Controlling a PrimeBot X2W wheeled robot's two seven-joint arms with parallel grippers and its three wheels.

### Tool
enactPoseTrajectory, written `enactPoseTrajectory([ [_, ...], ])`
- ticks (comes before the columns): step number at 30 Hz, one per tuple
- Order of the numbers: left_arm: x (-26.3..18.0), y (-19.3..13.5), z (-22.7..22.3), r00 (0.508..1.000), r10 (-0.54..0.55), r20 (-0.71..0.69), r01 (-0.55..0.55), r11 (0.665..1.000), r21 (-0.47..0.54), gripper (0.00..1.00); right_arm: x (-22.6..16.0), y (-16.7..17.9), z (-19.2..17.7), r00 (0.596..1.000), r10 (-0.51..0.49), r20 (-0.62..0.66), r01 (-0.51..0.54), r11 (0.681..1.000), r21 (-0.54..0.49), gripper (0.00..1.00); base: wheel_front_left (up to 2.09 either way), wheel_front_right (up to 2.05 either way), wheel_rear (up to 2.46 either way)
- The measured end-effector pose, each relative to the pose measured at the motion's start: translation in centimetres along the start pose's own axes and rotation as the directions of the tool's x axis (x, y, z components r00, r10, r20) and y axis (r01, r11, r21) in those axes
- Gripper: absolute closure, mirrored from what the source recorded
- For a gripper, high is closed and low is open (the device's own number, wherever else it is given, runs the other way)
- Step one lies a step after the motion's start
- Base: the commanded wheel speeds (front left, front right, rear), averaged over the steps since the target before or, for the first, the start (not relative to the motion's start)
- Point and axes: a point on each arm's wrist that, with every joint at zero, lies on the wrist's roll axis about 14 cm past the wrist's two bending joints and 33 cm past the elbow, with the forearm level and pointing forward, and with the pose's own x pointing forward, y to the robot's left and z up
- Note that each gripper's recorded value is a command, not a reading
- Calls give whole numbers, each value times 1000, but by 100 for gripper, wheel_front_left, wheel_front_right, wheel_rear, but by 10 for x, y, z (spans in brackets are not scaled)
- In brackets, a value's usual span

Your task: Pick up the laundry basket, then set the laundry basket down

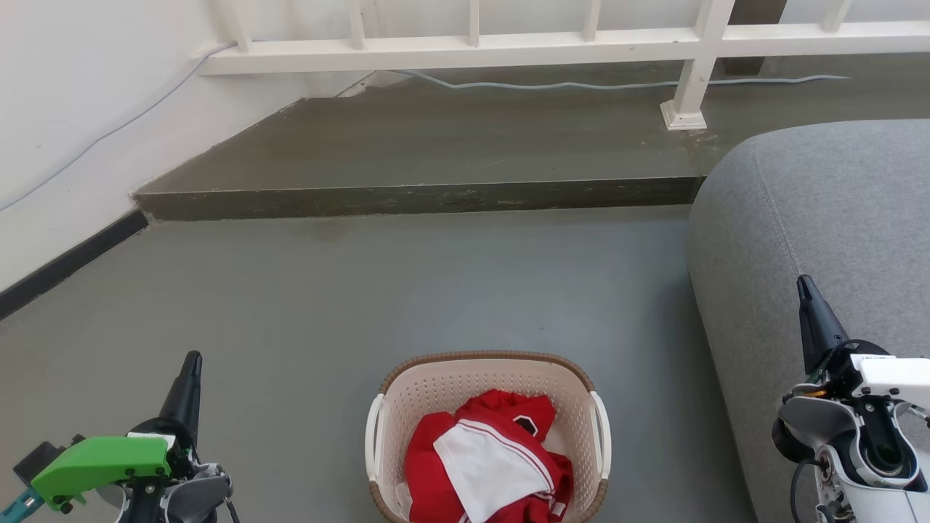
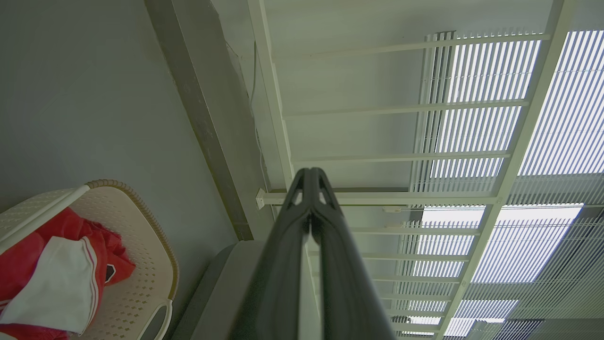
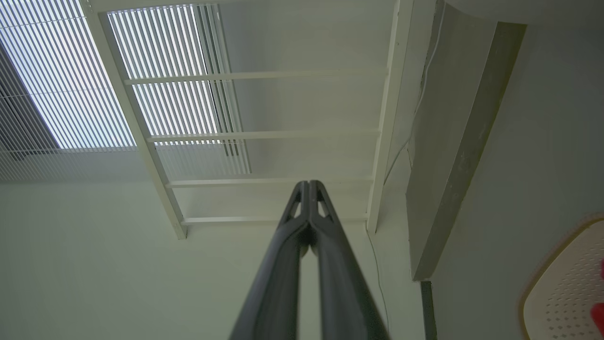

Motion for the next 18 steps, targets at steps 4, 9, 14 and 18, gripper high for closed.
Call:
enactPoseTrajectory([
  [4,0,0,0,1000,0,0,0,1000,0,100,0,0,0,1000,0,0,0,1000,0,100,0,0,0],
  [9,0,0,0,1000,0,1,0,1000,0,100,0,0,0,1000,0,0,0,1000,0,100,0,0,0],
  [14,0,0,1,1000,0,2,0,1000,0,100,0,0,0,1000,0,0,0,1000,0,100,0,0,0],
  [18,0,0,1,1000,0,3,0,1000,0,100,0,0,0,1000,1,1,-1,1000,0,100,0,0,0],
])
